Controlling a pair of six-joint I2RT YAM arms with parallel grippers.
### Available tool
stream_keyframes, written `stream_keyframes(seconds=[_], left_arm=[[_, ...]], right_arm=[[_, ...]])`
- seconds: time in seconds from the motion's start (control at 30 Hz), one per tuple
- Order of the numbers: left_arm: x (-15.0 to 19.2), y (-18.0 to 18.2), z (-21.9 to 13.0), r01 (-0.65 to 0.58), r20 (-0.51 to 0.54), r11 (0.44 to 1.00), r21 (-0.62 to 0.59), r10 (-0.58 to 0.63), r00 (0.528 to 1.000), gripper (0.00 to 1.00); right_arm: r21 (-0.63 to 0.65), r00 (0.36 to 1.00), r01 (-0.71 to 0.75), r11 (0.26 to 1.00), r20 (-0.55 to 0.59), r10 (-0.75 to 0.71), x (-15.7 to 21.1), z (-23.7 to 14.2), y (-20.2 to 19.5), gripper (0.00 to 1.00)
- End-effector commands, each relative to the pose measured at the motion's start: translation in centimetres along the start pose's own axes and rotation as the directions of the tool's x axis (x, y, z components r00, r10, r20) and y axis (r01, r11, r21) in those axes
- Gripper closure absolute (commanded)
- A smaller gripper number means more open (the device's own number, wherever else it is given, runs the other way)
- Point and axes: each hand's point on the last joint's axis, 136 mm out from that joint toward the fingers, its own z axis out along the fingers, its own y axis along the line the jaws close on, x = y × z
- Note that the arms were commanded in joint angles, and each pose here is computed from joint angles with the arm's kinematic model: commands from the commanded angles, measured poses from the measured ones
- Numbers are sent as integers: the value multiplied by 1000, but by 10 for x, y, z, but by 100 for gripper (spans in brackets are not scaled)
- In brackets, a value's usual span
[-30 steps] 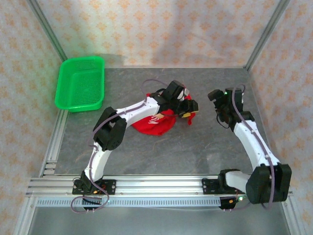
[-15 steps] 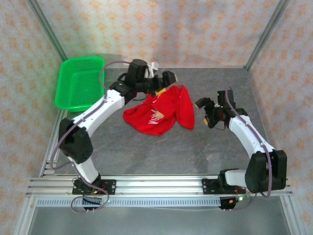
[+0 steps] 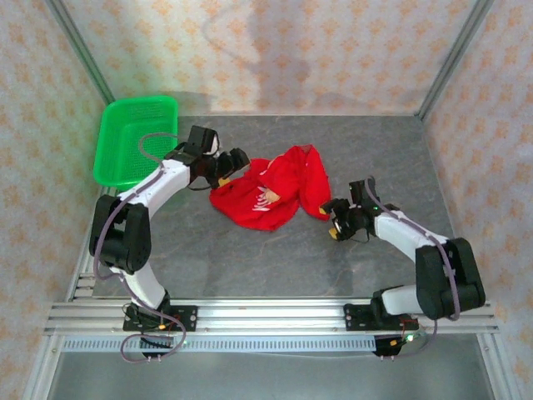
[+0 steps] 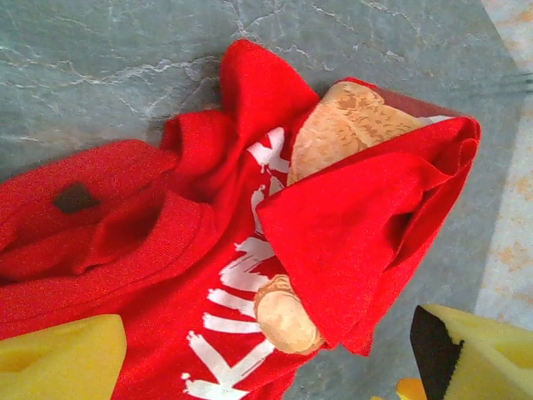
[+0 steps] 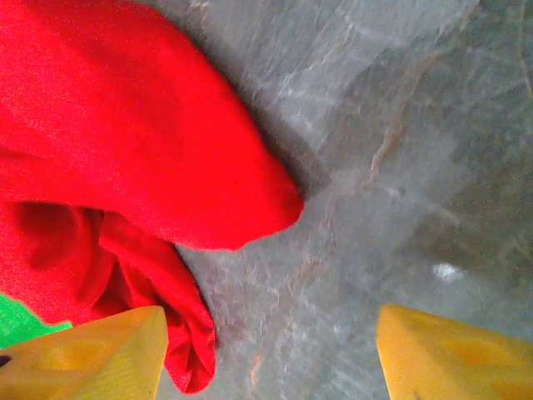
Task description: Fold and stack the t-shirts
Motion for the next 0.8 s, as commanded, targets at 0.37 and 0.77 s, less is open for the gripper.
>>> stream_keyframes(seconds=[0.37, 0.77], left_arm=[[-29, 15, 46, 36, 14, 999, 11, -36, 999, 22], [-55, -3, 93, 2, 4, 999, -37, -2, 1000, 23]], right_arm=[[-54, 994, -52, 997, 90, 57, -32, 30, 26, 48], [-25, 988, -15, 1000, 156, 18, -55, 36, 44, 77]])
